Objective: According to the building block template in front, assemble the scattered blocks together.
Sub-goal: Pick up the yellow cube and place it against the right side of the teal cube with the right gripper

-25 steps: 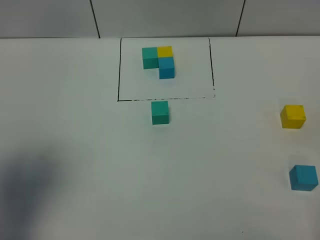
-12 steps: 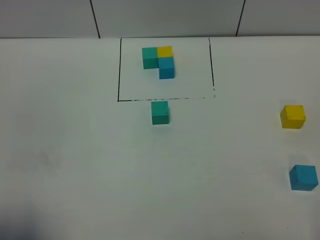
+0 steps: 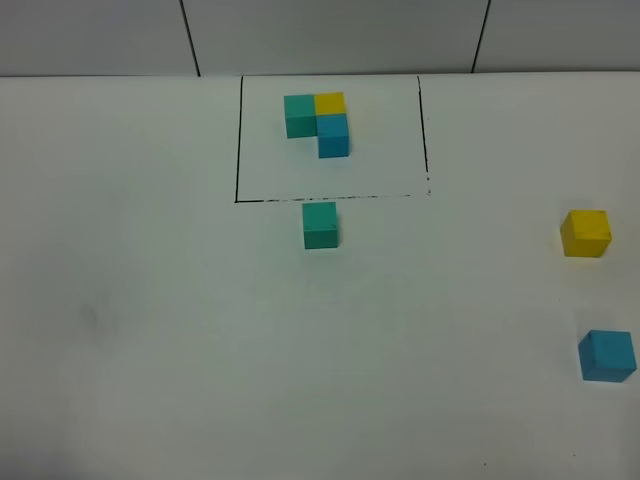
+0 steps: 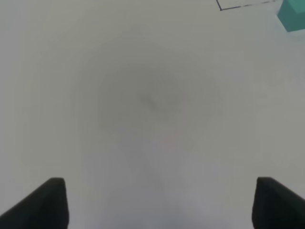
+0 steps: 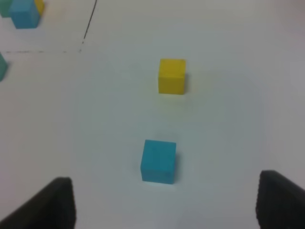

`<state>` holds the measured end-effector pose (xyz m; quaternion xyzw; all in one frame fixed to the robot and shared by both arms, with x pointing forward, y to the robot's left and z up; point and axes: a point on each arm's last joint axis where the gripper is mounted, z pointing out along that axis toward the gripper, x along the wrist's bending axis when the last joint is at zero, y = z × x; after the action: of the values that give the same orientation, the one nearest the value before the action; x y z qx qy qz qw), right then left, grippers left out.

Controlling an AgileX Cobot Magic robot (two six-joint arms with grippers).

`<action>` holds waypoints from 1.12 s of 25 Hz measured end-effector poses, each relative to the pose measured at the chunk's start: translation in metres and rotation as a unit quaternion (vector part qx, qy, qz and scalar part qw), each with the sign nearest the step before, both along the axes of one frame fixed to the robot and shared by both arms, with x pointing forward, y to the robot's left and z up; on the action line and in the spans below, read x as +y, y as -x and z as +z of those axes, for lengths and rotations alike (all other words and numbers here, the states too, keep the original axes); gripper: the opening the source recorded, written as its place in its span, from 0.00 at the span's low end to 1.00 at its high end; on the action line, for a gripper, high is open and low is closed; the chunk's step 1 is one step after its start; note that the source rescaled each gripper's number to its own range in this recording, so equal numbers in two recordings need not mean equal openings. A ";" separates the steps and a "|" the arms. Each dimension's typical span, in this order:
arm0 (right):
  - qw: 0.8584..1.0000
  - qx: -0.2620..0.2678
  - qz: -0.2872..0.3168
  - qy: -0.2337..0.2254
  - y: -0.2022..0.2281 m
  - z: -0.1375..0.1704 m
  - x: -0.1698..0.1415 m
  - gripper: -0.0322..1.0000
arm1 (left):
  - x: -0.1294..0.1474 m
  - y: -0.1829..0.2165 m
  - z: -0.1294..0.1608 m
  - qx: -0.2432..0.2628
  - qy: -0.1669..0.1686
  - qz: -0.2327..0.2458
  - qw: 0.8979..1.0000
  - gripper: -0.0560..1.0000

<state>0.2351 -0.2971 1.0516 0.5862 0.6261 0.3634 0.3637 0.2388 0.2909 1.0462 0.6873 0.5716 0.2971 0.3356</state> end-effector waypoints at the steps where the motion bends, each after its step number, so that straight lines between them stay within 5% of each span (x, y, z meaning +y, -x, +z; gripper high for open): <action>1: 1.000 0.000 0.000 0.000 0.000 0.000 0.000 0.59 | 0.000 0.001 0.000 -0.003 0.000 0.000 1.000 0.82; 28: 1.000 0.000 0.000 0.000 0.000 0.000 0.000 0.59 | 0.004 0.012 -0.001 -0.035 0.006 0.002 0.999 0.77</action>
<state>0.2351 -0.2971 1.0516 0.5862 0.6261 0.3634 0.3637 0.2269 0.2951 1.0452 0.6733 0.5630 0.3179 0.3587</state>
